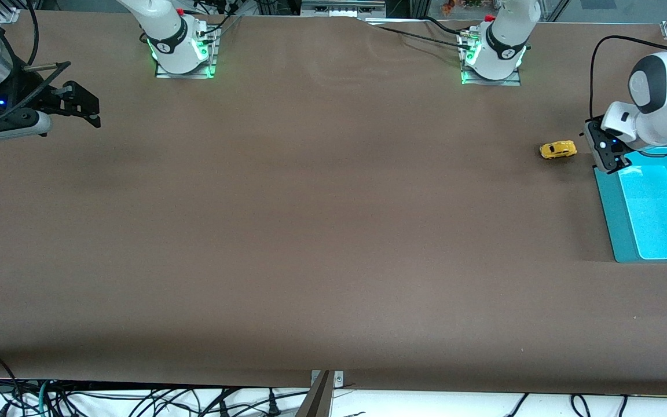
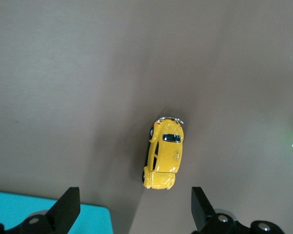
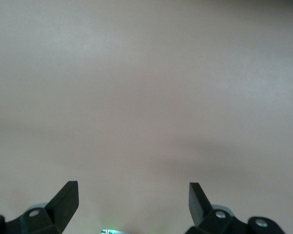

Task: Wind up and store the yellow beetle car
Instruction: 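Lower the left gripper and close it on the yellow car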

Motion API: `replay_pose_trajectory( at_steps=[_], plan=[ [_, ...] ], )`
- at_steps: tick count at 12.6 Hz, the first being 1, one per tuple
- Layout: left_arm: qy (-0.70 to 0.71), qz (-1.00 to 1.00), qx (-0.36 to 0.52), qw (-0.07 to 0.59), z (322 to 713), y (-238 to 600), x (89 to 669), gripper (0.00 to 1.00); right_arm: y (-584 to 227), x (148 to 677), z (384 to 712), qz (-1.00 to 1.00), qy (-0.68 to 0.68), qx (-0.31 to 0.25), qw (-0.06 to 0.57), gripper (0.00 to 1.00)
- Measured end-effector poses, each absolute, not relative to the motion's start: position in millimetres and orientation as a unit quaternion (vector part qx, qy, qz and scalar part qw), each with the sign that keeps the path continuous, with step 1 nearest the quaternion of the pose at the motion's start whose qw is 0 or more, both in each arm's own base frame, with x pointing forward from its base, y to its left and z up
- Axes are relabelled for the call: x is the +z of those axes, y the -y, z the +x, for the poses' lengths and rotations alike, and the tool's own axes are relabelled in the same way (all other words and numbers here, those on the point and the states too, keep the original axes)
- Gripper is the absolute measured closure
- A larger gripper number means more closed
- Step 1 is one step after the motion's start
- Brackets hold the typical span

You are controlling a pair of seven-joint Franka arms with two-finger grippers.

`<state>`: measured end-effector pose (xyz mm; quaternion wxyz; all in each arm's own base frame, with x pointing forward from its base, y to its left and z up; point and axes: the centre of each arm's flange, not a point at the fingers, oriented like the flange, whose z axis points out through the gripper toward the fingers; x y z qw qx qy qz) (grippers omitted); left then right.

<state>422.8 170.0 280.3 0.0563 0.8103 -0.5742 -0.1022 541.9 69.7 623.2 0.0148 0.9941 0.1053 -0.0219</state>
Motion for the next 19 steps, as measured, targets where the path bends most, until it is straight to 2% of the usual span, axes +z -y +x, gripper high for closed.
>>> replay_pose_trajectory(
  at_steps=[7, 13, 19],
  plan=[
    [0.579, 0.809, -0.080, 0.052, 377.6, -173.1, 231.9, 0.00, -68.8, 623.5, 543.1, 0.994, -0.102, -0.018, 0.015, 0.00],
    [0.588, 0.802, -0.069, 0.075, 364.2, -184.8, 188.3, 0.00, -68.6, 630.6, 544.9, 0.995, -0.102, -0.008, 0.014, 0.00],
    [0.604, 0.792, -0.056, 0.065, 356.8, -179.4, 173.7, 0.00, -68.6, 630.3, 545.1, 0.995, -0.102, -0.008, 0.014, 0.00]
  ],
)
